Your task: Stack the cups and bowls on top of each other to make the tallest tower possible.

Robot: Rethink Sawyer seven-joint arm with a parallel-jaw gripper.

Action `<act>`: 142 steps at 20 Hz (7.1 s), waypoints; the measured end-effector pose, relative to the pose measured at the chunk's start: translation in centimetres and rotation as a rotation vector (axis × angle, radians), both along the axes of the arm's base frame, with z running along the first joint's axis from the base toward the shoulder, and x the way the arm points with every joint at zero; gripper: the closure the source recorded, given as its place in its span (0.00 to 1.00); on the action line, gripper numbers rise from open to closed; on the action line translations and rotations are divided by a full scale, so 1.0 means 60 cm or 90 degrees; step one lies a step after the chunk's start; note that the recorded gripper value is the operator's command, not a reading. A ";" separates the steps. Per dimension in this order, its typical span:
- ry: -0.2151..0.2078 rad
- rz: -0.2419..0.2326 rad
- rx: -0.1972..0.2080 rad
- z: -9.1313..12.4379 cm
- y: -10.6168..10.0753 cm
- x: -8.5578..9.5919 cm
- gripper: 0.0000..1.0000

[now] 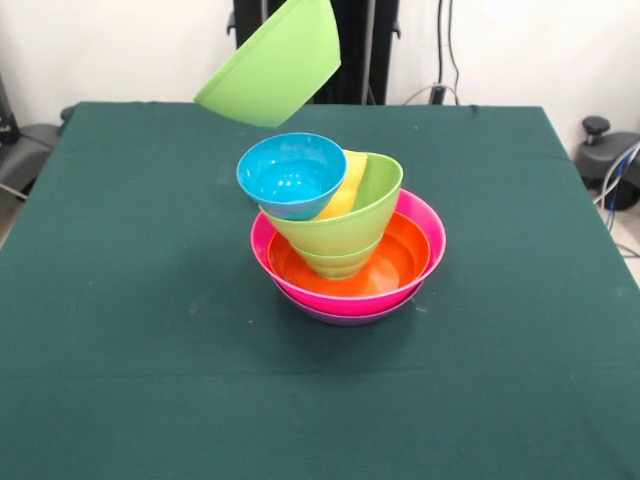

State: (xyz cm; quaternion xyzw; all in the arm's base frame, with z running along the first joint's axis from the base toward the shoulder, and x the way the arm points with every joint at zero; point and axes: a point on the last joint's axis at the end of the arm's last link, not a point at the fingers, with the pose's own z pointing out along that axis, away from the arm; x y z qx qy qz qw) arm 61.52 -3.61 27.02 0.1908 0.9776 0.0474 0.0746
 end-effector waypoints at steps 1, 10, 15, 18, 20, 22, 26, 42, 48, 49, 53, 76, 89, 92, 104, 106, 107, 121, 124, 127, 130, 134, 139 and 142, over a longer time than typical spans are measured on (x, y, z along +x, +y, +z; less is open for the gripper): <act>0.001 0.000 0.000 -0.001 -0.001 0.000 1.00; 0.002 0.011 -0.018 -0.005 0.006 -0.007 1.00; 0.004 0.013 -0.022 -0.008 0.010 -0.009 1.00; 0.006 0.016 -0.026 -0.009 0.015 -0.011 0.00; 0.007 0.016 -0.026 -0.010 0.016 -0.011 0.00; 0.007 0.017 -0.027 -0.010 0.019 -0.012 0.00; 0.008 0.021 -0.029 -0.011 0.026 -0.013 0.00; 0.013 0.022 -0.035 -0.015 0.036 -0.019 0.00; 0.015 0.012 -0.034 -0.019 0.023 -0.020 0.00; 0.015 0.003 -0.033 -0.021 0.008 -0.020 0.00; 0.022 -0.032 -0.025 -0.031 -0.046 -0.024 0.00; -0.011 -0.020 -0.047 -0.265 -0.268 -0.111 0.00; -0.030 0.049 -0.019 -0.363 -0.219 -0.137 0.00; -0.025 0.039 -0.014 -0.370 -0.229 -0.144 0.00; -0.011 0.072 -0.024 -0.430 -0.242 -0.200 0.00; -0.011 0.080 -0.028 -0.439 -0.242 -0.206 0.00; -0.011 0.082 -0.030 -0.442 -0.242 -0.208 0.00; -0.034 0.039 -0.014 -0.459 -0.297 -0.231 0.00; -0.040 0.022 -0.014 -0.454 -0.318 -0.234 0.00; -0.052 0.002 -0.015 -0.436 -0.341 -0.230 0.00; -0.058 -0.008 -0.019 -0.419 -0.352 -0.220 0.00; -0.073 -0.010 -0.028 -0.392 -0.358 -0.199 0.00; -0.088 -0.006 -0.032 -0.376 -0.356 -0.182 0.00; -0.089 0.000 -0.033 -0.374 -0.350 -0.177 0.00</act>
